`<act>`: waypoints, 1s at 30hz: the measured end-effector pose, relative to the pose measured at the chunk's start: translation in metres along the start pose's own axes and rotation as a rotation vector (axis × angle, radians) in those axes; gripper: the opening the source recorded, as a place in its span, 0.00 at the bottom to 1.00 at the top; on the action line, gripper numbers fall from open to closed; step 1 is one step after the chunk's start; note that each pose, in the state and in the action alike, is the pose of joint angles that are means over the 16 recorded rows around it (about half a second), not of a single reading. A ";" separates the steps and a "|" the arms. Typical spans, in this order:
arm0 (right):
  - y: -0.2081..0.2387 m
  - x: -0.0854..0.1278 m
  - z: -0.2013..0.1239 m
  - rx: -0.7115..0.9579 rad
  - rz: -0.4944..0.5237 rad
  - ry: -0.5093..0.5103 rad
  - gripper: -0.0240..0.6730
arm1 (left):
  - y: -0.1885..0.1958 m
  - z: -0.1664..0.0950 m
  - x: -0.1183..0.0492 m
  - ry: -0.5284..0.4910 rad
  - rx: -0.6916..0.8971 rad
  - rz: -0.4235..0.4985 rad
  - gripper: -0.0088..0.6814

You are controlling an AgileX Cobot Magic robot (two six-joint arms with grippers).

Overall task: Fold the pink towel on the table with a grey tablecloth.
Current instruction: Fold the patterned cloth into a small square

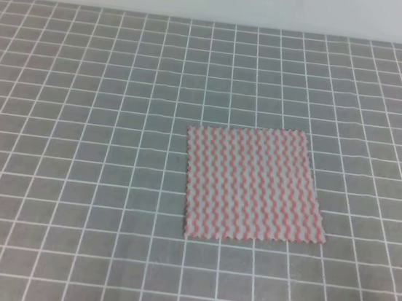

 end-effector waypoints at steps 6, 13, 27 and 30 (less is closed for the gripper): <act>-0.001 0.001 -0.002 0.003 0.001 0.000 0.01 | 0.000 0.001 0.000 0.000 -0.001 0.000 0.01; -0.001 0.001 -0.004 0.005 0.002 0.000 0.01 | 0.001 0.004 0.000 0.000 -0.006 0.000 0.01; -0.001 0.001 -0.004 0.006 0.002 0.001 0.01 | 0.001 0.005 0.000 0.000 -0.007 0.000 0.01; -0.001 0.001 -0.003 0.004 0.001 0.001 0.01 | 0.001 0.004 0.000 0.000 -0.006 0.000 0.01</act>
Point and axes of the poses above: a point on each arm's last joint axis where the gripper is mounted, y pointing back along that axis away from the gripper, x along the wrist's bending axis when the last joint is at zero, z = x × y, the point moved 10 cm from there along -y, pointing out along that axis toward the gripper, and after that the axes turned 13 degrees about y, right-handed, at the moved point
